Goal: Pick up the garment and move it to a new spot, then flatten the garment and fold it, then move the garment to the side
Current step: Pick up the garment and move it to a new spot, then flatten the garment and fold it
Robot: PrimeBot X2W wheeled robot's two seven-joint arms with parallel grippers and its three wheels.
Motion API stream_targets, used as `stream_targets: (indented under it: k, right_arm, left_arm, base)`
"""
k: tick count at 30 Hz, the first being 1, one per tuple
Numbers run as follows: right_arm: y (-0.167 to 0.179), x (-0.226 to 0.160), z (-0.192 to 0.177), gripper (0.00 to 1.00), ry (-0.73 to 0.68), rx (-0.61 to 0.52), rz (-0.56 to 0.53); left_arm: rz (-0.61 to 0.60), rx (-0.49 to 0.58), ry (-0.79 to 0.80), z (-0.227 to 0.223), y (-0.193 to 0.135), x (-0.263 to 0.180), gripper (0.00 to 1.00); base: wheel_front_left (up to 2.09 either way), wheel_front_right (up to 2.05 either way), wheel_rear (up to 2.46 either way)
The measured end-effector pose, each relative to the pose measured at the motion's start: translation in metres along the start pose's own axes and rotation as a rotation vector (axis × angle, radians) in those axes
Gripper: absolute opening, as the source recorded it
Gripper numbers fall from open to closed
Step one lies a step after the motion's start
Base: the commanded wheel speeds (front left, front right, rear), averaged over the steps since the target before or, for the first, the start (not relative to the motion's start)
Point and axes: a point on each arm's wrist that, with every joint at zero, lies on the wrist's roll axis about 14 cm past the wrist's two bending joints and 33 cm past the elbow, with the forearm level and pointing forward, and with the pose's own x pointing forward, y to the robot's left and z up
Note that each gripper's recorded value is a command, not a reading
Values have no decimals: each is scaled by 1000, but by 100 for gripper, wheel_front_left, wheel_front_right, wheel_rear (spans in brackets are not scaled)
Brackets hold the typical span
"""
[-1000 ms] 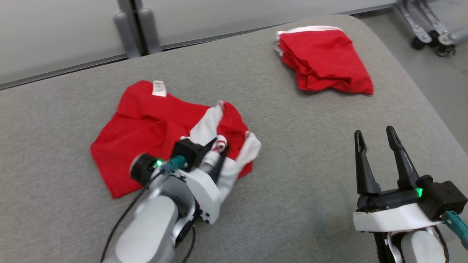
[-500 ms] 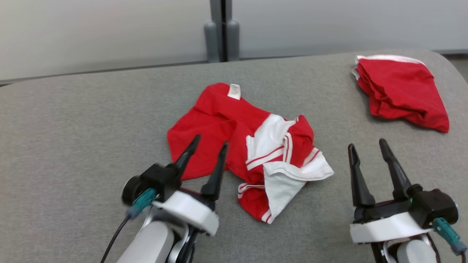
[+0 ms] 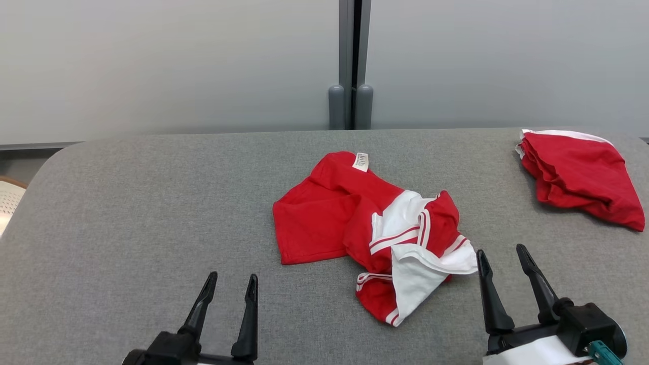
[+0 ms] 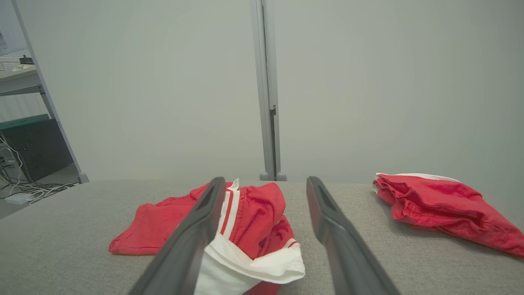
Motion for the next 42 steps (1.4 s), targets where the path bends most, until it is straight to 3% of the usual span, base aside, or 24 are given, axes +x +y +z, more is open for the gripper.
stream_targets:
  k: [10,42]
  right_arm:
    - [5,-6,2,100,-4,-1,9]
    - [7,-13,-4,100,13,4,10]
  left_arm:
    - [0,59,-28,7,2,-11,100]
    - [18,77,-105,31,-1,-12,100]
  base:
    - [0,0,0]
    - [0,0,0]
